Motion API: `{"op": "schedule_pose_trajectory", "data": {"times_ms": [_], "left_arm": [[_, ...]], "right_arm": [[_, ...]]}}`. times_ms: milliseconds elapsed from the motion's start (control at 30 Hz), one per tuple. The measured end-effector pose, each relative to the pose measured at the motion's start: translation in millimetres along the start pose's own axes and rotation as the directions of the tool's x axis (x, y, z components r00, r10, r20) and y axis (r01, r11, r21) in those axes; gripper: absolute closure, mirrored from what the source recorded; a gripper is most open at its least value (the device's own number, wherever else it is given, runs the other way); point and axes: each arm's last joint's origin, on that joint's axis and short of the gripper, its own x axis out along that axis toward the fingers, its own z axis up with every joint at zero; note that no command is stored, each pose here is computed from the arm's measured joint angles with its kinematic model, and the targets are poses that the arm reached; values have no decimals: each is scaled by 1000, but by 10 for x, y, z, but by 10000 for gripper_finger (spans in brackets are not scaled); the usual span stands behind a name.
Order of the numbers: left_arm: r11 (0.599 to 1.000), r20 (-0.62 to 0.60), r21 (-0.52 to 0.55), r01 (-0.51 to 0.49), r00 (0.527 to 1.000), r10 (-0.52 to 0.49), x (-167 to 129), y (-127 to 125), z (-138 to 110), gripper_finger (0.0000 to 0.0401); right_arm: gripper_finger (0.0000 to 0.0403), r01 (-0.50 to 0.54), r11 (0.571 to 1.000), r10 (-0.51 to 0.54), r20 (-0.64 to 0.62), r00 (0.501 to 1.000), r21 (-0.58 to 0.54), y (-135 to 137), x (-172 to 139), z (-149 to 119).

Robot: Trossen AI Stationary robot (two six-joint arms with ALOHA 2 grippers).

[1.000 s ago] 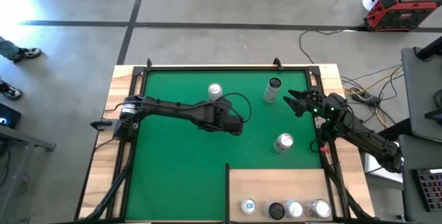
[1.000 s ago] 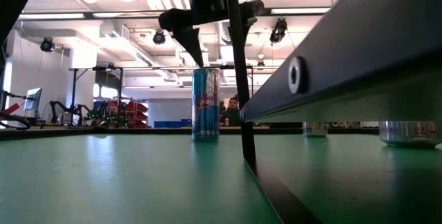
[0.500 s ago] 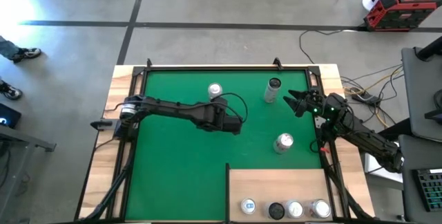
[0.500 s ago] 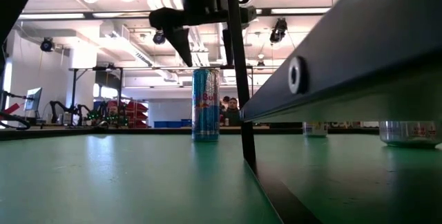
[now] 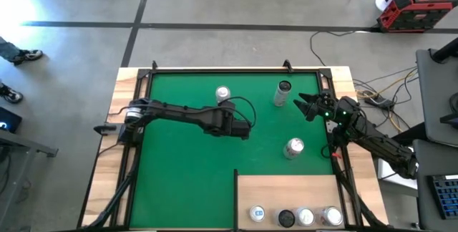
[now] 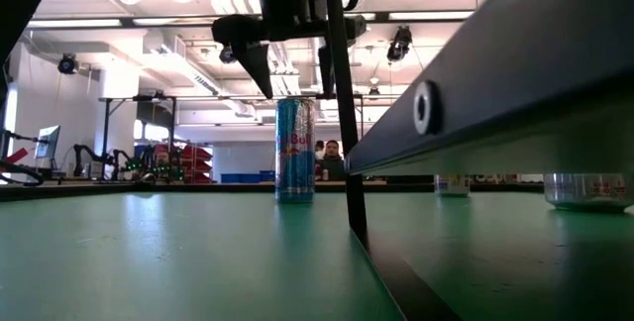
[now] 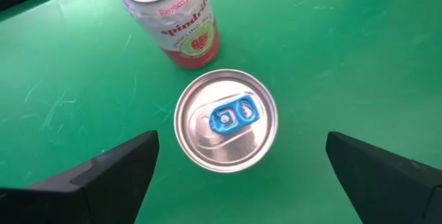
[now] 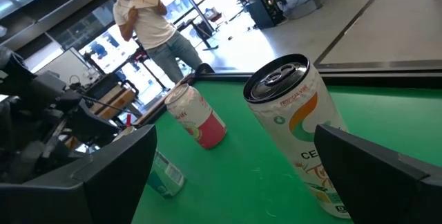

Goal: Place canned beverage on shelf
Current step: Move the blue soda can near the shelf

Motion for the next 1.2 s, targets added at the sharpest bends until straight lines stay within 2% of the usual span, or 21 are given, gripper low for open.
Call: {"op": "schedule_pose_trajectory", "data": {"times_ms": [533, 867, 1200], "left_arm": [[1000, -10, -15, -17, 1000, 16, 156, -6, -27, 1], [997, -33, 32, -68, 997, 69, 385, -85, -110, 2], [996, -33, 47, -78, 996, 80, 431, -77, -82, 56]], "right_arm": [[19, 0, 1000, 0, 0, 1000, 0, 0, 0, 0], [19, 0, 1000, 0, 0, 1000, 0, 0, 0, 0], [19, 0, 1000, 0, 0, 1000, 0, 0, 0, 0]]}}
